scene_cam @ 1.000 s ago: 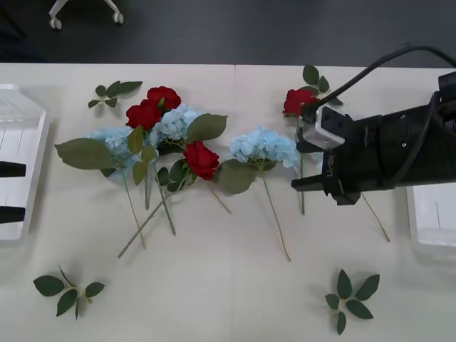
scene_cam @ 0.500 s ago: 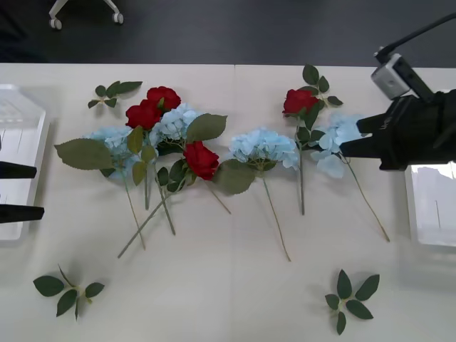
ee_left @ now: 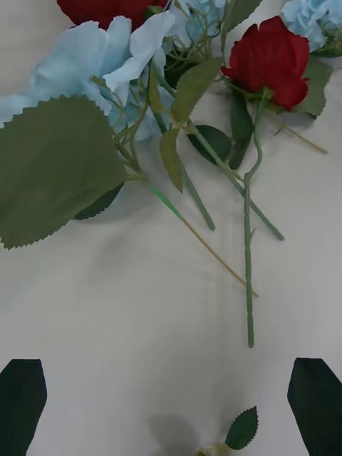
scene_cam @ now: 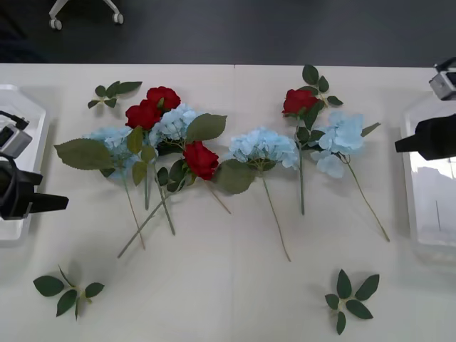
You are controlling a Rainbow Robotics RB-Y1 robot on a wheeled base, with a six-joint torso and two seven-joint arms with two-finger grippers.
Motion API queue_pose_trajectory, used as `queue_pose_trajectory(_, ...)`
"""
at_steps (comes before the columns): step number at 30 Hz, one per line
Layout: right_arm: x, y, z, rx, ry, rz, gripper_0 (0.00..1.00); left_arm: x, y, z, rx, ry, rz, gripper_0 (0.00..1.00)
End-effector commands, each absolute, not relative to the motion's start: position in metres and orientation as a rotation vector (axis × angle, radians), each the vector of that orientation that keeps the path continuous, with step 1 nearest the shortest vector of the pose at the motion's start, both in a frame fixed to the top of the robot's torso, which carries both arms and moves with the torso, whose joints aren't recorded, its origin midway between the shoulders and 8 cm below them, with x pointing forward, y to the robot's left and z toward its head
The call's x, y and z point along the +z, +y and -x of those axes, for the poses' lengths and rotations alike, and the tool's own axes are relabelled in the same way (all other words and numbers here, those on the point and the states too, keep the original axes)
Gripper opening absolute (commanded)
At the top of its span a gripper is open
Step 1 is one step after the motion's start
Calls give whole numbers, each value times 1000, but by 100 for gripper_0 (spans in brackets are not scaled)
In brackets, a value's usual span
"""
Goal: Put the red flowers into the right box and the blue flowers into the left box
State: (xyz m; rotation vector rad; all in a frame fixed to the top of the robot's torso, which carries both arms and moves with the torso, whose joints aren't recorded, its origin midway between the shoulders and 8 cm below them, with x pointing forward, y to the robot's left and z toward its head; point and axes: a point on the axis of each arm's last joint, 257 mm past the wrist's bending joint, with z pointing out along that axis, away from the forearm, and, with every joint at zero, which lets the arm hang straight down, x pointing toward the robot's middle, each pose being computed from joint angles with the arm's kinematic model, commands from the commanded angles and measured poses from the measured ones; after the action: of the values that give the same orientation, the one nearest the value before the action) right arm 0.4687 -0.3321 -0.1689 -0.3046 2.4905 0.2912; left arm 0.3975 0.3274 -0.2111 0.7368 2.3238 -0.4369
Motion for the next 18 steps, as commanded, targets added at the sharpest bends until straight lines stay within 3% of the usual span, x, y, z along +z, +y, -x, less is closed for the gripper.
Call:
queue_pose_trajectory(1,-193,-312,-477,321,2507,324,59,-210,336,-401,-429,2408,-452,100)
queue_pose_trajectory(8,-247,-276,-488,403,2506,287,59,-224,338,-406,-407,2469,-201,100)
queue_pose_trajectory(18,-318,-266,-497,308,2550,226,59,-242,309,-421,-416,2482,25,100)
